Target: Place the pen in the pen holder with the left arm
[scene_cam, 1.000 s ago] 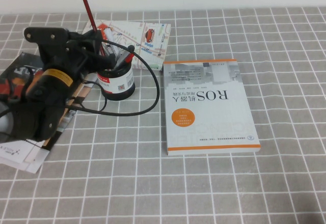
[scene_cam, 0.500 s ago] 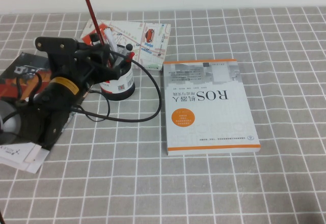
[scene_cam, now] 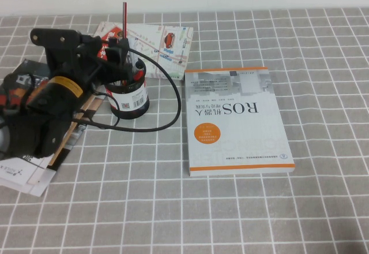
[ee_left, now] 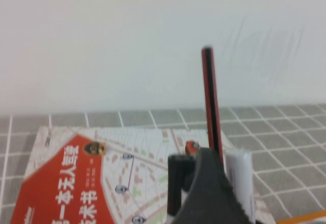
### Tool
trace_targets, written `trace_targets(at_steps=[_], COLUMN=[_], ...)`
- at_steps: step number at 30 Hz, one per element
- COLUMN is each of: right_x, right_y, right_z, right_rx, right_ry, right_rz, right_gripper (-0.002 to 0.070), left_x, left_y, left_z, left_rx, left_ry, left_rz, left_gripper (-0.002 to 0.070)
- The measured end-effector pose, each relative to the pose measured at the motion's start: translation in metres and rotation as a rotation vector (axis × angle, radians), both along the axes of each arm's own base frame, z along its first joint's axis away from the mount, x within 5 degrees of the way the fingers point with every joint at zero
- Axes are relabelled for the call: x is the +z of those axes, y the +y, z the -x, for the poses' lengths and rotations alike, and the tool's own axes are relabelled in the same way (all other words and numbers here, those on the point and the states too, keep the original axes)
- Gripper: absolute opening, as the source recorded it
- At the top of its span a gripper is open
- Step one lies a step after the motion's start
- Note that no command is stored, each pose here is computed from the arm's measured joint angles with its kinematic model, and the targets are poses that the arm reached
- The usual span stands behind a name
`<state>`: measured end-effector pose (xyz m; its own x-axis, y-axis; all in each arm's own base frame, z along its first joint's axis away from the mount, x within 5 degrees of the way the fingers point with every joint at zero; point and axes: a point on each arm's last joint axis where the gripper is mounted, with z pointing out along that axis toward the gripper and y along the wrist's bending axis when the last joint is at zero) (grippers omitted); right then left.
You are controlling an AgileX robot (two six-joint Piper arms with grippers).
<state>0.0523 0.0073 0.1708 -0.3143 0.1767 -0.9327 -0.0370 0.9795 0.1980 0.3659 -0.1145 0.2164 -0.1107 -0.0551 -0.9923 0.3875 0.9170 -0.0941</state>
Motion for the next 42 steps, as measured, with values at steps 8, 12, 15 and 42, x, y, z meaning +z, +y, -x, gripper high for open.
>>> trace_targets(at_steps=[8,12,15,42], right_x=[0.000,0.000,0.000,0.000], right_y=[0.000,0.000,0.000,0.000], right_z=[0.000,0.000,0.000,0.000], right_rx=[0.000,0.000,0.000,0.000], right_ry=[0.000,0.000,0.000,0.000], right_rz=[0.000,0.000,0.000,0.000], right_gripper=[-0.0014,-0.0014,-0.0014,-0.0014], left_x=[0.025,0.053,0.077,0.061], left_y=[0.002,0.005,0.010,0.092], left_z=[0.007,0.025,0.047,0.276], left_rx=[0.002,-0.017,-0.031,0.162], left_ry=[-0.054,-0.103,-0.131,-0.011], left_rz=[0.013,-0.012,-0.056,-0.023], left_gripper=[0.0349,0.0106,0.0031,0.0000])
